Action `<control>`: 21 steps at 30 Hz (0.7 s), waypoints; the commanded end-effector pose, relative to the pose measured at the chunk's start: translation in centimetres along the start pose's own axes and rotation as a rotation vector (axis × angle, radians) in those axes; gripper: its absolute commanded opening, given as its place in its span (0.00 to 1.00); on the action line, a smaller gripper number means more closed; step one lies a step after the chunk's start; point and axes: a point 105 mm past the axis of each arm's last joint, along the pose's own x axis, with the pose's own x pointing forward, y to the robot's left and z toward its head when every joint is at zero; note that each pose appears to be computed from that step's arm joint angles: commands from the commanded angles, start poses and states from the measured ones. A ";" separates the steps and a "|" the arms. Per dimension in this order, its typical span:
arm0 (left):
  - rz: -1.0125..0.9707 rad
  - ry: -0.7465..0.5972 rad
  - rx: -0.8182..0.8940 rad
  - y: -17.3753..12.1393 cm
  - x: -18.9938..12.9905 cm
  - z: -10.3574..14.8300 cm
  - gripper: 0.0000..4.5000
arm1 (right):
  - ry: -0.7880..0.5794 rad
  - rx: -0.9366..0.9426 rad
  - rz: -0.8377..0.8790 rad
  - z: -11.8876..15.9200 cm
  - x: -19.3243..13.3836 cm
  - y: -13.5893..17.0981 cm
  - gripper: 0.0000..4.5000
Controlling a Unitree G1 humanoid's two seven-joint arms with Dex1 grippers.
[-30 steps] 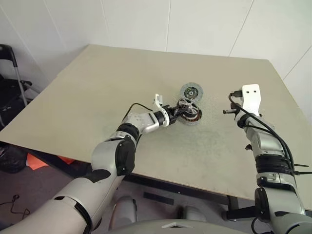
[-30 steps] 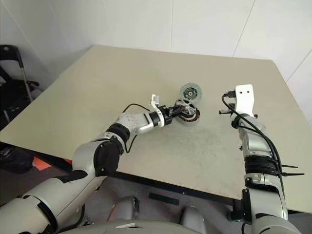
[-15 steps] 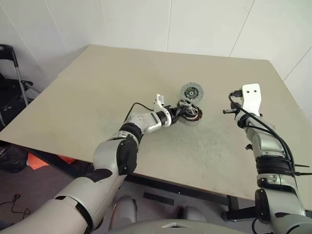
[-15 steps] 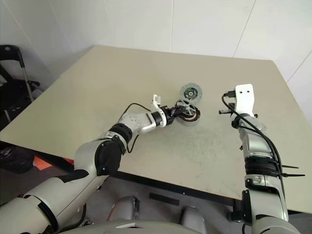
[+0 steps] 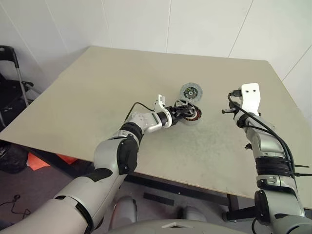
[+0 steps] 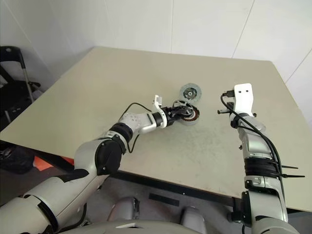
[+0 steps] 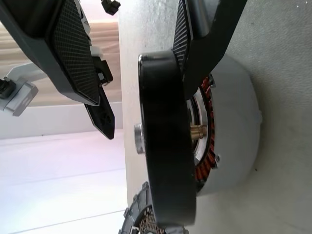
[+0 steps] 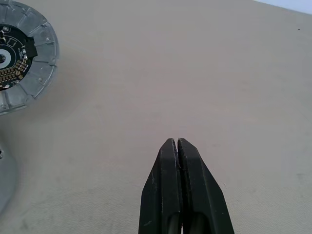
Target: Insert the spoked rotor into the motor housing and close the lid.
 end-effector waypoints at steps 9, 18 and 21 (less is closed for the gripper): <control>-0.054 0.102 0.097 -0.1 -3.2 1.6 0.54 | -0.153 -0.017 0.157 4.4 -0.5 3.2 0.00; -0.049 0.147 0.097 2.0 -6.4 1.9 0.54 | -0.244 -0.098 0.409 6.3 -2.4 8.1 0.00; -0.041 0.124 0.097 2.5 -7.3 2.5 0.54 | -0.235 -0.139 0.494 5.8 -3.1 10.2 0.00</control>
